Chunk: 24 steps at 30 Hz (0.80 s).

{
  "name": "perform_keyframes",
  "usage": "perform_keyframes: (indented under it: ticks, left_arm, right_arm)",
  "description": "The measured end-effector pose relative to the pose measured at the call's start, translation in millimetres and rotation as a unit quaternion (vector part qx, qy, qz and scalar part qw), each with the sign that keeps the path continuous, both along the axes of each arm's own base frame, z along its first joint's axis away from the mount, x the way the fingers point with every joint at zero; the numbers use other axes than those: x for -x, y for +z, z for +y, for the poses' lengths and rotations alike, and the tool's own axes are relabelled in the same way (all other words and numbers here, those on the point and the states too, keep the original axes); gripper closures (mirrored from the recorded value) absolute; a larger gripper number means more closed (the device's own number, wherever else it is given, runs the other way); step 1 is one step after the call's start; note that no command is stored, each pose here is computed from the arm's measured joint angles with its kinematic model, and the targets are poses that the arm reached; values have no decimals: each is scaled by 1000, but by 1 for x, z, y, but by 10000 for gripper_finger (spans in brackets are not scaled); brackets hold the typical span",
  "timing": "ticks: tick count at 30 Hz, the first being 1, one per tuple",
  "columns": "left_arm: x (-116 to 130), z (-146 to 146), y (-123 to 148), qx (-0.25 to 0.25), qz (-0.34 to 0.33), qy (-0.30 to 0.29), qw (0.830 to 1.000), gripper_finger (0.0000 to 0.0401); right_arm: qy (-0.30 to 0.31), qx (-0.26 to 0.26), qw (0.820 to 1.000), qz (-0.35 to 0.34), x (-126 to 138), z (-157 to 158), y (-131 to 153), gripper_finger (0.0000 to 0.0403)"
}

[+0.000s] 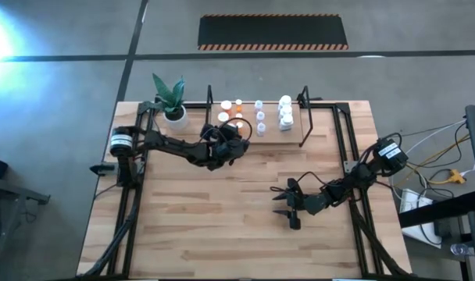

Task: Pick and place medicine bottles onto shelf by color
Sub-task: Put the large orange pill bottle on the shelf aligned with the large orange pill bottles, then remove the small orange pill bottle from the shelf

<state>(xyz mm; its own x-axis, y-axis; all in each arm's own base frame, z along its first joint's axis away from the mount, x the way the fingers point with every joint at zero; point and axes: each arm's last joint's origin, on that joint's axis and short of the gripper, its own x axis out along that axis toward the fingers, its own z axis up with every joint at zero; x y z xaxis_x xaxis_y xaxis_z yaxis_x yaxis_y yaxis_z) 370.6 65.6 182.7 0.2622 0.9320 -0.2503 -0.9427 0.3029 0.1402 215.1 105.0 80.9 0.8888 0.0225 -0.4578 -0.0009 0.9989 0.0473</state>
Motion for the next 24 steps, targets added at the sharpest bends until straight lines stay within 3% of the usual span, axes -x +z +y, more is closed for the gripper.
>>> perform_keyframes:
  ticks: [15,24]
  left_arm:
    - [3,8,-4,11,24,1,1000,203]
    - [5,8,-6,16,31,-5,999,158]
  right_arm:
    - [0,0,1000,0,0,0,0,188]
    - [0,0,1000,0,0,0,0,188]
